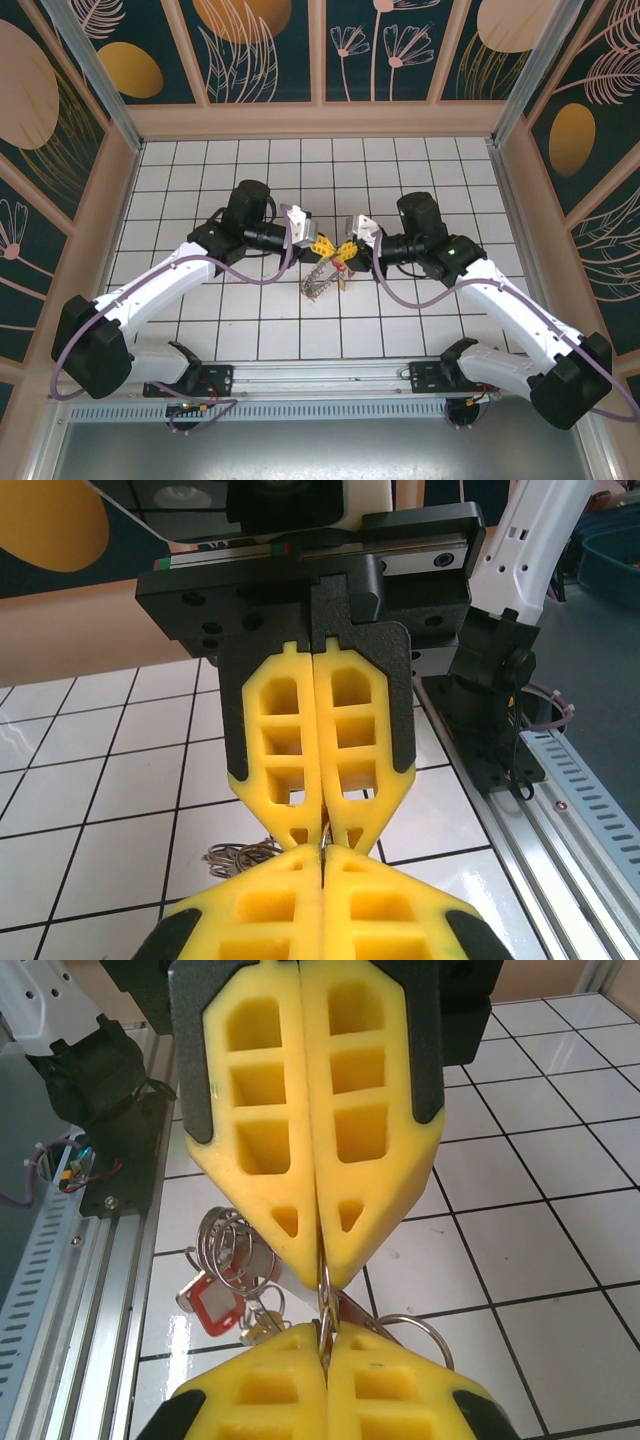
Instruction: Put the keys on the keyring
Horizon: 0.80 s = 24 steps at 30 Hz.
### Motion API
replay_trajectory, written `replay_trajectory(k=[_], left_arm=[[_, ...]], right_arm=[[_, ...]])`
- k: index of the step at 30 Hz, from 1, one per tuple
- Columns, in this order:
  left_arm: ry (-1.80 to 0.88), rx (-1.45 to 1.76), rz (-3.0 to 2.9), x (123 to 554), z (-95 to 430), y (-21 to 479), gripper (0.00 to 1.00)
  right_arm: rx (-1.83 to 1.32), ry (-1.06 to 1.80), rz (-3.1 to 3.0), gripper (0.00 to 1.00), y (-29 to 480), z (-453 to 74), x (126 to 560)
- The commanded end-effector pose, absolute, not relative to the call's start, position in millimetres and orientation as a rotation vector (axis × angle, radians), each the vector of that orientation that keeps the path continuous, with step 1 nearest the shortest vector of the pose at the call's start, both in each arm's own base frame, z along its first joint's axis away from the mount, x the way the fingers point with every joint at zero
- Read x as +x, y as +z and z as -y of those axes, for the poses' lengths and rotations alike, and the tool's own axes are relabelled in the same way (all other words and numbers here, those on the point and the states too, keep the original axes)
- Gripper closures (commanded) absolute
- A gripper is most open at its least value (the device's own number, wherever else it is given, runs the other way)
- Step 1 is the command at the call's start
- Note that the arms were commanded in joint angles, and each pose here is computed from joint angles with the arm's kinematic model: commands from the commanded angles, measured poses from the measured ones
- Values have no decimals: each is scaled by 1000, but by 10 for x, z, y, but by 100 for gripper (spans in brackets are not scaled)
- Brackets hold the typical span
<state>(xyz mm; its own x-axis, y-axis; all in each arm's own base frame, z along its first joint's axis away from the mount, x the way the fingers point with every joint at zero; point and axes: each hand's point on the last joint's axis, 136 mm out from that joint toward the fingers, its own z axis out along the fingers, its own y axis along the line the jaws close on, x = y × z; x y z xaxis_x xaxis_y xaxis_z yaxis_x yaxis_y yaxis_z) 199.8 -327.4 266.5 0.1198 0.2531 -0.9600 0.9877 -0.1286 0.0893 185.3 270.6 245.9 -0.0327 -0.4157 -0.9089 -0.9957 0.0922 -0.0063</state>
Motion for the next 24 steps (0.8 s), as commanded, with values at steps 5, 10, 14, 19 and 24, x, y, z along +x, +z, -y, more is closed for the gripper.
replay_trajectory(k=[5,10,14,19,24], left_arm=[[-1077,1531,-1172,1966,3285,2866,100],[-1089,1514,-1180,1984,3298,2877,100],[-1130,1483,-1134,1954,3317,2987,100],[-1184,1467,-1132,1914,3321,2939,100],[-1202,1465,-1120,1904,3332,2941,100]], right_arm=[[-1414,915,-1674,99,2241,-2511,1780],[-1407,925,-1682,98,2212,-2497,1746],[-1405,945,-1647,79,2239,-2521,1733],[-1365,951,-1501,72,2562,-2575,1743],[-1368,882,-1468,68,2660,-2570,1819]])
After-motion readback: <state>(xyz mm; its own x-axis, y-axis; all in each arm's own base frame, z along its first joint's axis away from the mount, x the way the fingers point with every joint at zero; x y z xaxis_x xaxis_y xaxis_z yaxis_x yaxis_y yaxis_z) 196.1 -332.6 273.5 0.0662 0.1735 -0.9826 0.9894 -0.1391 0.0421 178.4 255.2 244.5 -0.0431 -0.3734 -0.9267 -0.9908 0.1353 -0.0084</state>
